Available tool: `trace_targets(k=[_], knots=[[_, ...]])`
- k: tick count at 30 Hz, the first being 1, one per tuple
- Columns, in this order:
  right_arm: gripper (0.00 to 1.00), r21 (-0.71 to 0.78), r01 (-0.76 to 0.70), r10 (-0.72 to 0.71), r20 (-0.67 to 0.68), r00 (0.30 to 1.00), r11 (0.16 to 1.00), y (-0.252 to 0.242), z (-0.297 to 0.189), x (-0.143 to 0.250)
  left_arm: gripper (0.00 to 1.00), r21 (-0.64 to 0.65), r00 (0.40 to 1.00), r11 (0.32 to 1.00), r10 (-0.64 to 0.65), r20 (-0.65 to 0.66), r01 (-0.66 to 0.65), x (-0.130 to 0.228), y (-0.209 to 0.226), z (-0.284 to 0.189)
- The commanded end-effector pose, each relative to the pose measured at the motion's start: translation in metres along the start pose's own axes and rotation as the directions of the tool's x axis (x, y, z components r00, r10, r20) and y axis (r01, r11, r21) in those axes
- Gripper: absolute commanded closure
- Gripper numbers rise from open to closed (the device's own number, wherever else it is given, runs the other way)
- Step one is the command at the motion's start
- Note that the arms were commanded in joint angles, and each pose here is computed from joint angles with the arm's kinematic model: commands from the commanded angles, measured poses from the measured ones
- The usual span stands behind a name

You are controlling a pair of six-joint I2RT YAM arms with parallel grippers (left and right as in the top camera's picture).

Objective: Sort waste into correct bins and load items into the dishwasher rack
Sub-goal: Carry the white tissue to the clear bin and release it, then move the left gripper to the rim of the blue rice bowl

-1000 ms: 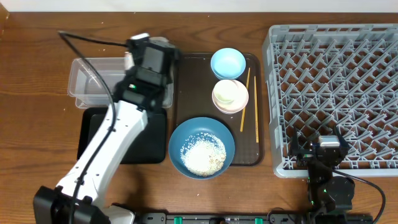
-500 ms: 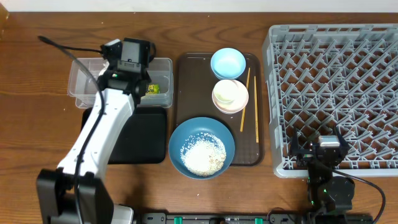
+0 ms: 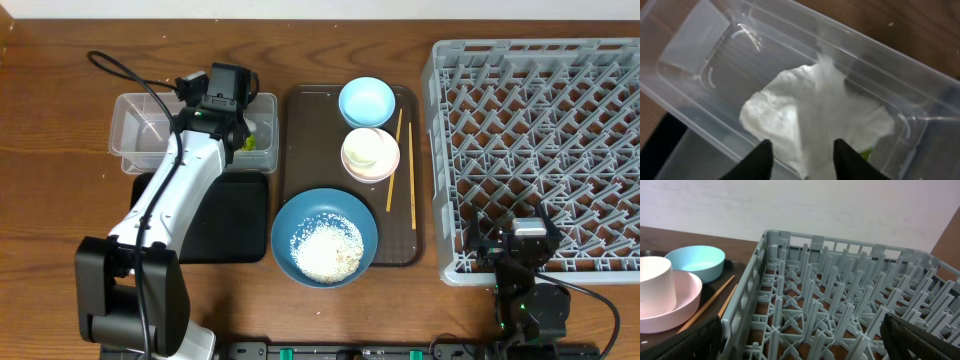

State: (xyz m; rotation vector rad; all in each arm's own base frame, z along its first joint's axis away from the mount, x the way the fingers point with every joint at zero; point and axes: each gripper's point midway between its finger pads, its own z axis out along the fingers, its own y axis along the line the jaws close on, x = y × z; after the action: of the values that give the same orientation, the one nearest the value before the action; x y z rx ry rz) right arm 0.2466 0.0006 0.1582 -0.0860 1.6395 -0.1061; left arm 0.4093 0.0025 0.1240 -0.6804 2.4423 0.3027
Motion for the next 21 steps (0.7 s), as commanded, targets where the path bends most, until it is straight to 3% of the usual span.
trace_targets(k=[1,5,11,16,21], knots=[[0.01,0.013,0.003,-0.003,-0.006,1.000,1.000,-0.003,0.000,0.002,0.53,0.034,1.000,0.999,-0.016,0.004,0.016,-0.003,-0.001,-0.009],[0.01,0.013,0.003,-0.003,-0.006,1.000,1.000,-0.003,0.000,0.002,0.51,0.156,0.999,0.987,-0.025,-0.020,0.028,-0.004,-0.014,-0.029],[0.01,0.013,0.003,-0.003,-0.006,1.000,1.000,-0.003,0.000,0.002,0.50,0.444,0.985,0.895,0.036,-0.168,0.042,0.023,-0.043,-0.087],[0.01,0.013,0.003,-0.003,-0.006,1.000,1.000,-0.003,0.000,0.002,0.51,0.548,0.956,0.836,0.129,-0.263,0.038,0.057,-0.049,-0.130],[0.01,0.014,0.003,-0.003,-0.006,1.000,1.000,-0.003,0.000,0.002,0.51,0.554,0.899,0.830,0.288,-0.329,-0.063,0.105,-0.039,-0.158]])
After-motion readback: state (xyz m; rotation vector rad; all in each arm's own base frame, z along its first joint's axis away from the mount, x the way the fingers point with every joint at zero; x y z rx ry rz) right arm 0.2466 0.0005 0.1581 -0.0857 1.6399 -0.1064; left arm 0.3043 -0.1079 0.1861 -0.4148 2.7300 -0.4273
